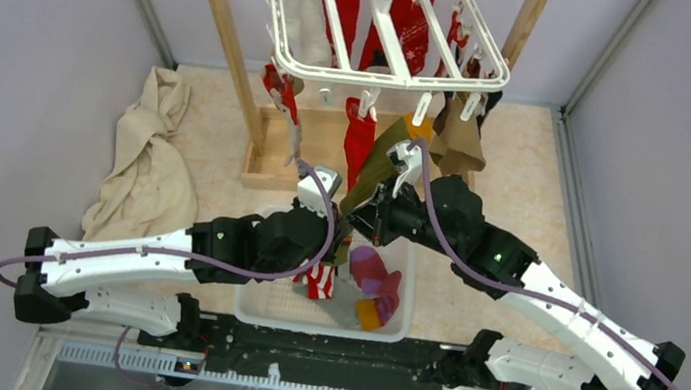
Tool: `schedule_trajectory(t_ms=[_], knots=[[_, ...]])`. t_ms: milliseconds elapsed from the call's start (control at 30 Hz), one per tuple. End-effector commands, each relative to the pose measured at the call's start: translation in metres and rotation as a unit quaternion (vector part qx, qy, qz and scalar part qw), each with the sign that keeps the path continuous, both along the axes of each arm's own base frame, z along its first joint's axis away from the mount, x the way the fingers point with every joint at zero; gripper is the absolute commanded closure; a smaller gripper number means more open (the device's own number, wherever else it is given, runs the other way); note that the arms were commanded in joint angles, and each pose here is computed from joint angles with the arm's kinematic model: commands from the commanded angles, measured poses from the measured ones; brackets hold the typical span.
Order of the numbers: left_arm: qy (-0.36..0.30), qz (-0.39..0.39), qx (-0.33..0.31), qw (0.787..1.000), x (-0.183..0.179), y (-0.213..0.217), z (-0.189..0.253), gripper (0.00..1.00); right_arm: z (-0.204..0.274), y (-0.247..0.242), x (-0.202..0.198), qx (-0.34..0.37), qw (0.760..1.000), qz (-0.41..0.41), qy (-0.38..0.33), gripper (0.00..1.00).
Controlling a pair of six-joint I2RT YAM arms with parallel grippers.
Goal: Remove the socks clipped to the hanger
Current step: Remove the sock from the hanger.
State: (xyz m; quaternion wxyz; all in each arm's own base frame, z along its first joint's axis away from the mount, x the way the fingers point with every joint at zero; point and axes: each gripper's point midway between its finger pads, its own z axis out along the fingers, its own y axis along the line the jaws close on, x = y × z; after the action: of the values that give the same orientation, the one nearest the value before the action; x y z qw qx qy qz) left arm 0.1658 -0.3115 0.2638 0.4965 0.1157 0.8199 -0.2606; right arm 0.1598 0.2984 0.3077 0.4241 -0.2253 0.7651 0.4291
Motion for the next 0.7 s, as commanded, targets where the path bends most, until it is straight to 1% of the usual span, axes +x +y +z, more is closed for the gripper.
schedule_trajectory(t_ms=[0,100,167,300,433,533,600,667], knots=[[-0.009,0.005,-0.022,1.0,0.002,0.001,0.009,0.97,0.026,0.011,-0.009,0.038,0.999,0.028,-0.013,0.98],[-0.006,0.012,-0.03,0.999,0.001,0.007,0.01,0.96,0.031,0.008,-0.009,0.04,0.999,0.026,-0.023,0.82],[-0.003,0.018,-0.037,0.999,0.001,0.012,0.013,0.94,0.035,0.003,-0.009,0.043,0.998,0.018,-0.03,0.75],[0.005,0.024,-0.046,0.999,0.001,0.018,0.019,0.93,0.05,-0.012,-0.008,0.069,0.996,-0.003,-0.059,0.54],[0.016,0.032,-0.042,0.998,0.005,0.025,0.021,0.93,0.06,-0.026,0.0,0.082,0.994,-0.025,-0.07,0.47],[0.031,0.034,-0.044,0.998,0.011,0.03,0.02,0.92,0.067,-0.04,0.007,0.098,0.992,-0.034,-0.074,0.38],[0.048,0.033,-0.046,0.997,0.02,0.035,0.015,0.91,0.072,-0.05,0.013,0.108,0.99,-0.045,-0.081,0.28],[0.063,0.025,-0.055,0.996,0.029,0.039,0.01,0.91,0.076,-0.058,0.018,0.115,0.988,-0.054,-0.088,0.25]])
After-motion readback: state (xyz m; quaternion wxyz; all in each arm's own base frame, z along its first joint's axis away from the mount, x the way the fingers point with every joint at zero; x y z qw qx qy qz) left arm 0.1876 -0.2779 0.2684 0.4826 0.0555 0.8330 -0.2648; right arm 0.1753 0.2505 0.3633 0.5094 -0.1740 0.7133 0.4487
